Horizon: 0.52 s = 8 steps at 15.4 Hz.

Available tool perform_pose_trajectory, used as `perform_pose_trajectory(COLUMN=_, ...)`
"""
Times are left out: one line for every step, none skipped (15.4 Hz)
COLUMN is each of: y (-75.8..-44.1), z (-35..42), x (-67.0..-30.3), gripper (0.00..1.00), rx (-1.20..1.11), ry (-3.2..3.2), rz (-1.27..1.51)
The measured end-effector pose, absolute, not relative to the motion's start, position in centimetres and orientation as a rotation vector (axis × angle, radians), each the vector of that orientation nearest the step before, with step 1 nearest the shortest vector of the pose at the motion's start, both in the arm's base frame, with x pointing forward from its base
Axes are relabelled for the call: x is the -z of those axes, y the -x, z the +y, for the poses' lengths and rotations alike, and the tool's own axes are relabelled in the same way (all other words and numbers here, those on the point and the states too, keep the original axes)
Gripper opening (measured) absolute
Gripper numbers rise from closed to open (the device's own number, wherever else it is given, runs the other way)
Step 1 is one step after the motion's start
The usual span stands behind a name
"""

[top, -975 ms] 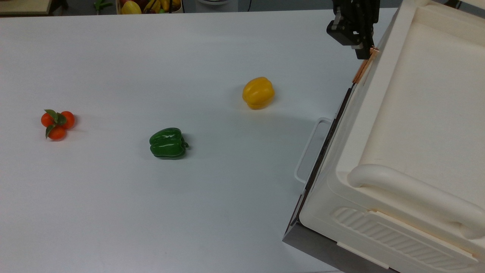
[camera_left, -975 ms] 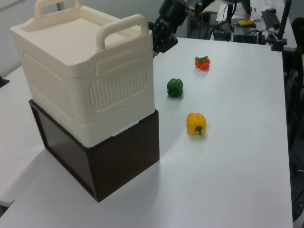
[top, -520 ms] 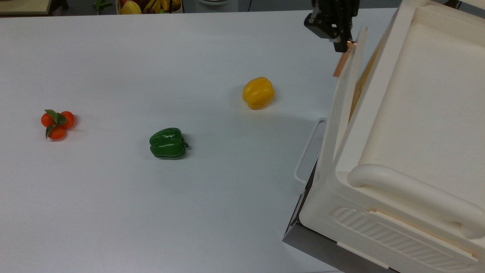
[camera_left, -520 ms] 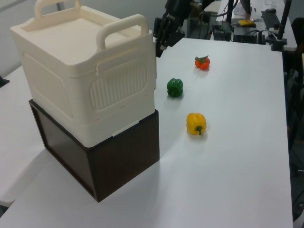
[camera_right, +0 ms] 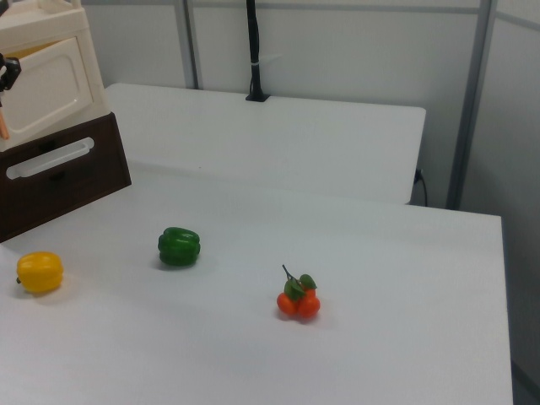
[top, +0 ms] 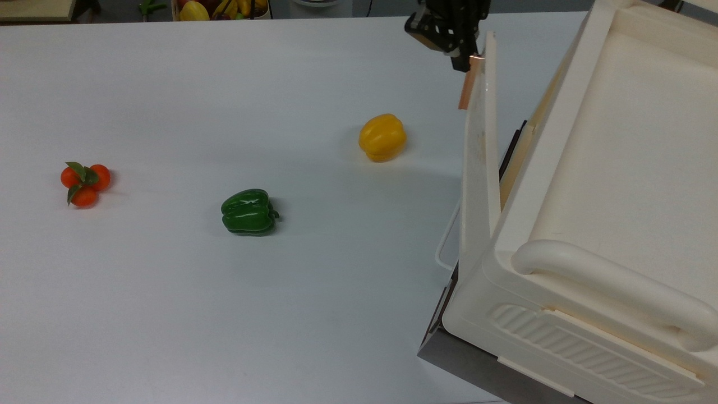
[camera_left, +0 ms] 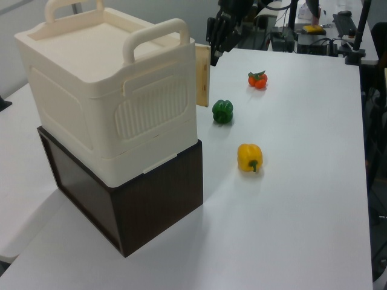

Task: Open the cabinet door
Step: 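Pull the handle outward, swinging the door open on its hinge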

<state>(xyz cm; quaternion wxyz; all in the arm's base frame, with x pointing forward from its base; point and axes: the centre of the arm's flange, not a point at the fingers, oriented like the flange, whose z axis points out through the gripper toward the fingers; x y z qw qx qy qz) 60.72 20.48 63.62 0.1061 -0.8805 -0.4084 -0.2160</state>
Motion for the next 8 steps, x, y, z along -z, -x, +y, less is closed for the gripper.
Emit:
perform_pose_trajectory(y=-60.7, z=19.8, x=-63.5, gripper=0.12, rx=0.617, ry=2.608, rz=-1.187)
perform_pose_trajectory(y=-60.7, z=19.0, x=-63.3, gripper=0.04, rx=0.593, ry=2.624, rz=-1.173)
perform_pose_trajectory(y=-60.8, z=18.0, x=-63.1, gripper=0.02, rx=0.583, ry=2.642, rz=-1.154)
perform_pose_trajectory(y=-61.0, z=16.8, x=-63.0, gripper=0.02, rx=0.582, ry=2.661, rz=-1.13)
perform_pose_trajectory(y=-61.5, z=14.9, x=-62.9, gripper=0.02, rx=0.584, ry=2.688, rz=-1.091)
perform_pose_trajectory(y=-61.8, z=13.8, x=-62.8, gripper=0.02, rx=0.585, ry=2.704, rz=-1.067)
perform_pose_trajectory(y=-62.0, z=12.7, x=-62.7, gripper=0.02, rx=0.586, ry=2.719, rz=-1.044)
perform_pose_trajectory(y=-62.2, z=11.7, x=-62.7, gripper=0.02, rx=0.587, ry=2.732, rz=-1.024)
